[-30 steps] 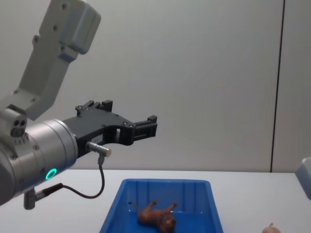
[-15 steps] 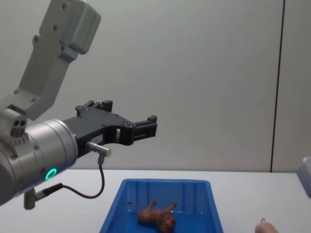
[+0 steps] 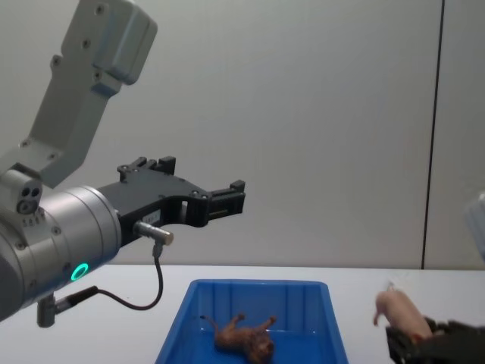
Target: Pick up the two dolls from the table and place them into the box.
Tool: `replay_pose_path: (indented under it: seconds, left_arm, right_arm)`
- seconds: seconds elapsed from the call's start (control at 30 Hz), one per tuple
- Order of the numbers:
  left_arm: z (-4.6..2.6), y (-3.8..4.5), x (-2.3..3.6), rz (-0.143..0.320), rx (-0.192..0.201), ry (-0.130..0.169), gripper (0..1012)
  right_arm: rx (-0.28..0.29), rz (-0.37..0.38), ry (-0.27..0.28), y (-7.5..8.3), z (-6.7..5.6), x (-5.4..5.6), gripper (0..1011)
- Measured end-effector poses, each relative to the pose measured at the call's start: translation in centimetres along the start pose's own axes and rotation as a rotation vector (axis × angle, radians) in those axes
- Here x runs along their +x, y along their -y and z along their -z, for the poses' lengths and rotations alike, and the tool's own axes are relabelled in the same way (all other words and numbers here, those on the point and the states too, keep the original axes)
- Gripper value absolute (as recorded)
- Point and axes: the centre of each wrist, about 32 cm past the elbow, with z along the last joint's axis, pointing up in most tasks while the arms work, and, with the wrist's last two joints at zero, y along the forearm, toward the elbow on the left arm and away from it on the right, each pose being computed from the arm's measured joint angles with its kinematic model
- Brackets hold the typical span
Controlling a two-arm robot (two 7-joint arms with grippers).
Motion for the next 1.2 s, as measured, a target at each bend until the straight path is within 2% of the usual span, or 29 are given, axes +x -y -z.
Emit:
replay_pose_path:
  seconds: [0.2,0.43,0.73,0.97,1.2]
  left_arm:
    - [0.00,0.00,0.00,0.000,0.000,0.000,1001]
    - [0.00,0.00,0.00,0.000,0.000,0.000,1001]
    - [0.00,0.00,0.00,0.000,0.000,0.000,1001]
    - [0.00,0.00,0.00,0.000,0.000,0.000,1001]
    - [0.00,0.00,0.00,0.000,0.000,0.000,1001]
  right_arm:
    - [0.069,-0.045,0.001,-0.1,-0.9,0.0,371]
    - [0.148,-0.131,-0.001,-0.4,-2.1,0.0,371]
    - [0.206,-0.249,-0.006,-1.2,-3.3,-0.4,379]
    - [0.212,-0.334,-0.013,-2.4,-3.9,-0.8,579]
    - [0.199,-0.344,-0.019,-2.9,-4.1,-1.0,813]
